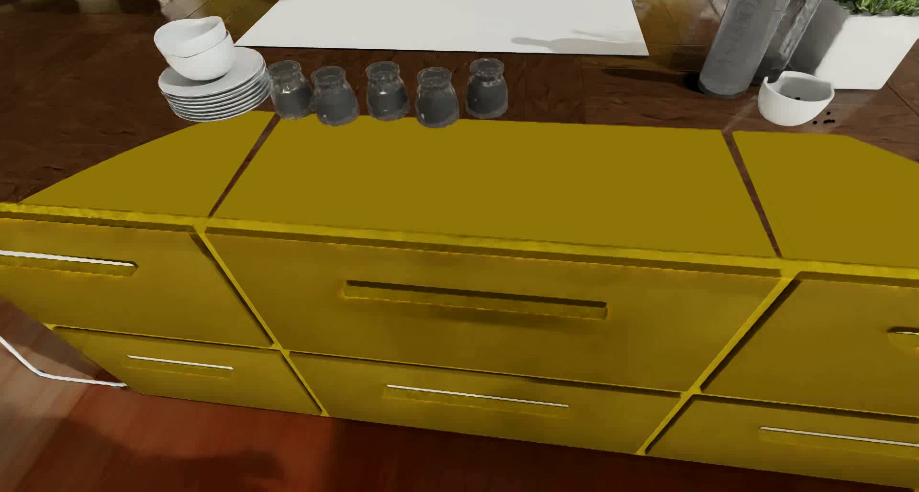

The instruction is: Walk to the corner

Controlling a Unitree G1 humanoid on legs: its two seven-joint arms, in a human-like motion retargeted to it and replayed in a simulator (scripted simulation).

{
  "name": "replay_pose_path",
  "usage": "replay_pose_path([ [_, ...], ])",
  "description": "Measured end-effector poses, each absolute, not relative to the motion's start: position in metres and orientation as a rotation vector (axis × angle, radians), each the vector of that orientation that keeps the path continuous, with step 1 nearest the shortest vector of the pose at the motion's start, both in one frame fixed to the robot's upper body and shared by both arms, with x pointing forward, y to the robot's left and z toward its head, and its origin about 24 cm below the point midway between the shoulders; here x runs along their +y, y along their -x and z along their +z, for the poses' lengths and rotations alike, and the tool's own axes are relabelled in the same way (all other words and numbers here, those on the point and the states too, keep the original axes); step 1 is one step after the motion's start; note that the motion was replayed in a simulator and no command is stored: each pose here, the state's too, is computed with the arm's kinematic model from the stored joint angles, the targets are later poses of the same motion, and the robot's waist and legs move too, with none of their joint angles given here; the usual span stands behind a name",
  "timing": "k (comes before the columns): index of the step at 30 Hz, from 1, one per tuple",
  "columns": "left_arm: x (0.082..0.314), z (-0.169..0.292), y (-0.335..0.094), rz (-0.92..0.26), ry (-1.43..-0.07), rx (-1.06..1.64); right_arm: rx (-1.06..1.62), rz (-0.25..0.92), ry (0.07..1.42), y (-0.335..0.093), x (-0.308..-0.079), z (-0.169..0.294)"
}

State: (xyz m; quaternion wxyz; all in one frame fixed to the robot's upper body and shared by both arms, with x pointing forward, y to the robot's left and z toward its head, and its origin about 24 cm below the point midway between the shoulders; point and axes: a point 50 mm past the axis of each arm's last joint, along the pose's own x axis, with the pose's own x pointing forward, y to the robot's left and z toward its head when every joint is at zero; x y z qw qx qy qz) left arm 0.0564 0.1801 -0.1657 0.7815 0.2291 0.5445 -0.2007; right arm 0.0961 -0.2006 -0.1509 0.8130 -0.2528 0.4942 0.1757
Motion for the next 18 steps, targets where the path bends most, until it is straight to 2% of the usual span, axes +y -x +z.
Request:
replay_pose_path([
  [6,0.174,-0.165,-0.063,-0.474,-0.514,1.145,1.052,0.439,0.569,-0.095,-0.192,-0.153],
  [18,0.174,-0.166,-0.059,-0.475,-0.516,1.164,1.059,0.429,0.566,-0.094,-0.194,-0.153],
])
